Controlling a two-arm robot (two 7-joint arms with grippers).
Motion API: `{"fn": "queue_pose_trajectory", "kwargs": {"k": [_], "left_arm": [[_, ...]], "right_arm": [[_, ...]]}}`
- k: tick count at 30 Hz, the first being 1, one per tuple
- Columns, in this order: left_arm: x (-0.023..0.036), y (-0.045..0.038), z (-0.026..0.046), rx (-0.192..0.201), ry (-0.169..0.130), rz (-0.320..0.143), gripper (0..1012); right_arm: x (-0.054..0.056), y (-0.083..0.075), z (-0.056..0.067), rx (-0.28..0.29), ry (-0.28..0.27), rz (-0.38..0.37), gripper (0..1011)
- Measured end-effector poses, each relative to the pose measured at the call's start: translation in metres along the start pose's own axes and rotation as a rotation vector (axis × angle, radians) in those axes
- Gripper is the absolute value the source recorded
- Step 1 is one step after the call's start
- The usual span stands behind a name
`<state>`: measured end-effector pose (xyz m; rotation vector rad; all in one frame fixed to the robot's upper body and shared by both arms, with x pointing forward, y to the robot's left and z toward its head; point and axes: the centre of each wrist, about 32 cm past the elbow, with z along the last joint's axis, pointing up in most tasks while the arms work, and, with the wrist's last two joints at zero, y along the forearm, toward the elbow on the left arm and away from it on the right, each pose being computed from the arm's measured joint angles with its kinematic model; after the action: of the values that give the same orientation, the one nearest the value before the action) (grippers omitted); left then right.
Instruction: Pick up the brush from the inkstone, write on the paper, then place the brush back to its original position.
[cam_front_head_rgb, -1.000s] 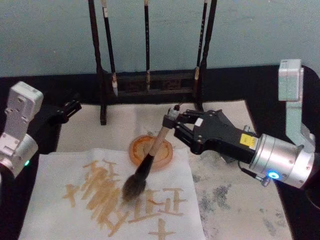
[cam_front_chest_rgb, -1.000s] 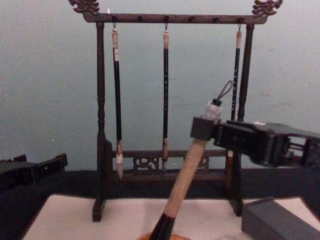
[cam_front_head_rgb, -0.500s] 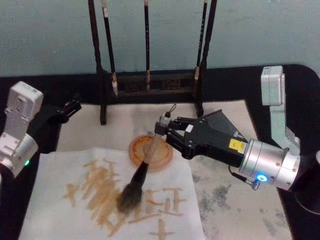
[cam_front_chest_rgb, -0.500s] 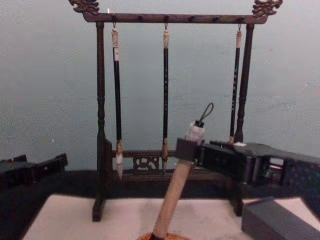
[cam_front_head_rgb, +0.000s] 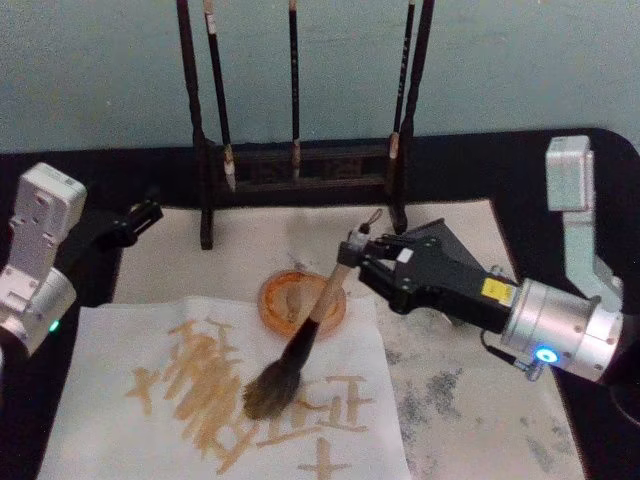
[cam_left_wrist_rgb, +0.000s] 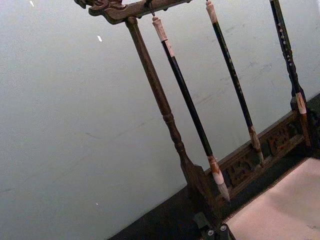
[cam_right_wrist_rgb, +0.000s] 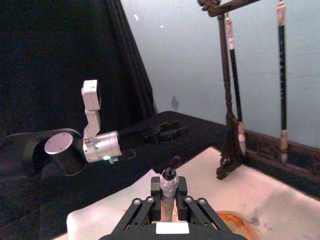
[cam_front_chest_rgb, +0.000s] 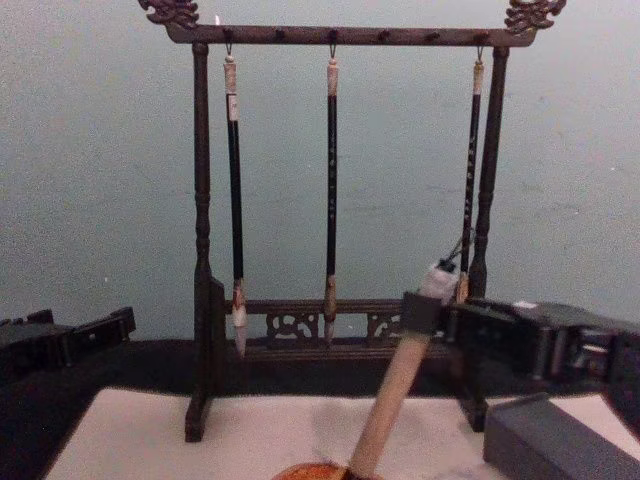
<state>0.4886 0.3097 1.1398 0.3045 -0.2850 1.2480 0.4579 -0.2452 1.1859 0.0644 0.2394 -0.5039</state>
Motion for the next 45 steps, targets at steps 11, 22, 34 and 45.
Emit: {"fn": "queue_pose_trajectory", "kwargs": {"k": [11, 22, 34, 45], "left_arm": [[0.0, 0.0, 0.0, 0.0, 0.0, 0.0, 1002], [0.0, 0.0, 0.0, 0.0, 0.0, 0.0, 1000], [0.0, 0.0, 0.0, 0.0, 0.0, 0.0, 1000], [0.0, 0.0, 0.0, 0.0, 0.0, 0.0, 1002]], "right_arm": [[0.005, -0.019, 0.006, 0.027, -0.003, -0.039, 172], [0.006, -0.032, 0.01, 0.06, 0.002, -0.055, 172], [-0.006, -0.015, 0.019, 0.109, -0.016, 0.016, 172], [-0.01, 0.007, 0.008, 0.056, 0.001, 0.056, 172]]}}
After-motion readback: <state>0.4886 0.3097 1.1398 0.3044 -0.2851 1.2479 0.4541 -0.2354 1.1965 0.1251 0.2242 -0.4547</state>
